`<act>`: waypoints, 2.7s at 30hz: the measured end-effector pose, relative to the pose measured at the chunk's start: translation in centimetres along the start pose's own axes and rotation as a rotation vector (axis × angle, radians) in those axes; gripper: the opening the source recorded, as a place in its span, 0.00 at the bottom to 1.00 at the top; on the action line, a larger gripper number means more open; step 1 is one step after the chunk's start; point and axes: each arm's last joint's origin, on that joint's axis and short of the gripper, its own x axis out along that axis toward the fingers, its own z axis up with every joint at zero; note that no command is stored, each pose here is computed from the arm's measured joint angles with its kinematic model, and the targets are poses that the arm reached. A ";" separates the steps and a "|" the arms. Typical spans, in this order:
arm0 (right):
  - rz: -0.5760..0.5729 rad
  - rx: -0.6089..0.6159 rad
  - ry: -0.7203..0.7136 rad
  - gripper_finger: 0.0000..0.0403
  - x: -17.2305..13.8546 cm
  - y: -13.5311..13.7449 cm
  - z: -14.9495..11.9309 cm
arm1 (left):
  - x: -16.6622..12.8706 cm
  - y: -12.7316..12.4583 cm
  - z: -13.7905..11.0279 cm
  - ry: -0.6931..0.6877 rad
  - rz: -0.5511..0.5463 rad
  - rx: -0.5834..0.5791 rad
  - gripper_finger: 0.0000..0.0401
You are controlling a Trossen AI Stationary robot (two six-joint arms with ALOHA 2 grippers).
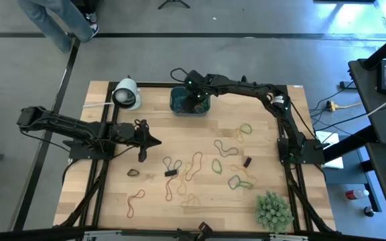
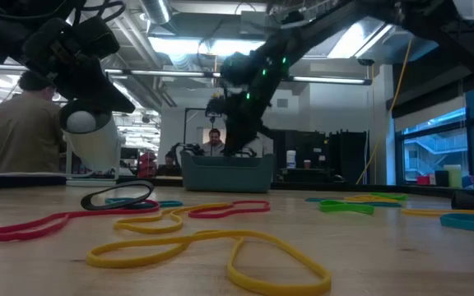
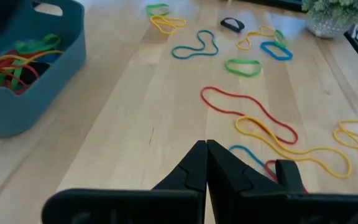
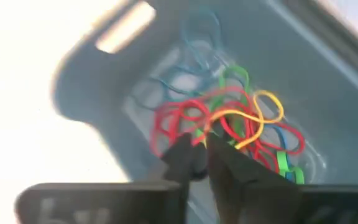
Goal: Pick and place rubber bands into bin
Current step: Put the black rubber band into the blue bin
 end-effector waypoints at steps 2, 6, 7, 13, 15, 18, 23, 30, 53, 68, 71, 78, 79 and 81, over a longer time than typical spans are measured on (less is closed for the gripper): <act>0.020 -0.054 -0.036 0.04 -1.8 1.1 0.3 | 0.0 0.0 0.0 0.002 0.000 -0.008 0.00; 0.062 -0.178 -0.089 0.02 -5.5 3.4 0.3 | 0.0 0.0 0.0 0.002 0.000 -0.024 0.00; 0.071 -0.191 -0.100 0.02 -6.4 4.0 0.2 | 0.0 0.0 0.0 0.002 0.000 -0.025 0.00; 0.122 -0.336 -0.125 0.01 -11.5 7.4 -2.4 | -0.3 -0.3 0.9 0.011 -0.002 -0.039 0.00; 0.130 -0.384 -0.120 0.01 -12.5 8.5 -4.4 | -0.4 -0.8 1.6 0.030 -0.005 -0.028 0.00; 0.140 -0.408 -0.133 0.00 -13.6 9.7 -8.0 | -0.7 -1.6 2.5 0.084 0.015 -0.018 0.00; 0.261 -0.383 -0.206 0.00 -14.8 11.1 -14.8 | -0.6 -3.4 3.3 0.209 0.063 -0.038 0.00; 0.346 -0.327 -0.229 0.00 -17.2 12.1 -23.4 | -0.5 -6.6 3.5 0.473 0.158 -0.103 0.00; 0.416 -0.483 -0.166 0.01 -19.6 13.6 -31.8 | 1.6 -8.6 -2.7 1.135 0.382 -0.354 0.28; 0.462 -0.517 -0.091 0.01 -20.8 14.1 -34.7 | 4.8 -10.1 -3.6 1.144 0.492 -0.460 0.01; 0.453 -0.510 -0.065 0.01 -21.0 14.0 -35.2 | 4.9 -10.7 -2.1 1.095 0.482 -0.461 0.01; 0.360 -0.545 -0.085 0.01 -21.1 13.4 -36.1 | 4.9 -12.1 2.8 0.918 0.518 -0.386 0.01; 0.351 -0.559 -0.100 0.01 -21.0 13.4 -36.2 | 5.0 -12.1 3.7 0.890 0.508 -0.366 0.01; 0.342 -0.575 -0.104 0.01 -20.5 12.9 -36.6 | 5.4 -12.1 5.5 0.842 0.476 -0.332 0.01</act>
